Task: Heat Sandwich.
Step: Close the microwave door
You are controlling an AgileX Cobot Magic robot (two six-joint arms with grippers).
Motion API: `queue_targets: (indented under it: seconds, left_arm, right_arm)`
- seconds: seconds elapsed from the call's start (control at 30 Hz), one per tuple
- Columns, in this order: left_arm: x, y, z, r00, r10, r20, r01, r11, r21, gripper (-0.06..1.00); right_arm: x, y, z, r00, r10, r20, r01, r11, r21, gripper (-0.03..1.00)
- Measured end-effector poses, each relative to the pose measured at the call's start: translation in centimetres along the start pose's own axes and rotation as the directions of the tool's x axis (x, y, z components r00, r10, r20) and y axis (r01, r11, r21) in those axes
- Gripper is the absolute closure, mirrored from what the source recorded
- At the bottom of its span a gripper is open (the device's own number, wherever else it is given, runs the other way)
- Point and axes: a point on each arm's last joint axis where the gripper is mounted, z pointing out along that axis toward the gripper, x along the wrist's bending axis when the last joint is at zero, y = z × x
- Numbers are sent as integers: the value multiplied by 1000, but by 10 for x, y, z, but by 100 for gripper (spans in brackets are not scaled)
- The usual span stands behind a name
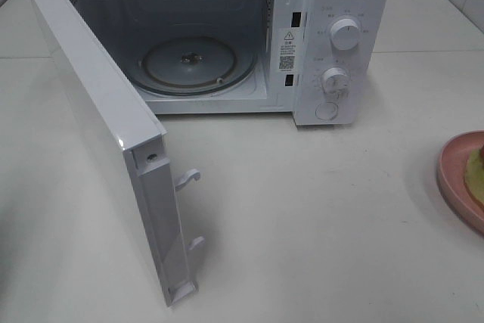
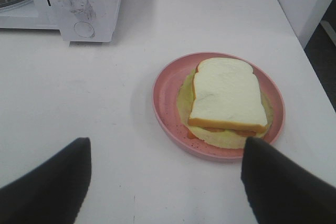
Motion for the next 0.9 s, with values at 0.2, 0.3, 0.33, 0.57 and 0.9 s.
queue_targets:
  seconds: [0.2, 0.3, 0.33, 0.57, 0.9]
  left_arm:
    - [1, -2, 15, 1000, 1, -21, -1, 1000, -16, 94]
    - [2, -2, 23, 1000, 9, -29, -10, 1000, -21, 94]
    - [2, -2, 25, 999, 19, -30, -20, 1000, -24, 94]
    - [1, -2, 39, 1000, 8, -20, -10, 998, -54, 94]
    - [-11, -6, 58, 995, -45, 91, 52, 996, -76, 94]
  right_arm:
    - [0, 0, 0, 1000, 0, 0, 0, 1000, 0, 20]
    - [0, 0, 0, 1000, 0, 0, 0, 1000, 0, 20]
    - [0, 0, 0, 1000, 0, 0, 0, 1000, 0, 20]
    - [0, 0, 0, 1000, 0, 0, 0, 1000, 0, 20]
    - [0, 0, 0, 1000, 0, 0, 0, 1000, 0, 20]
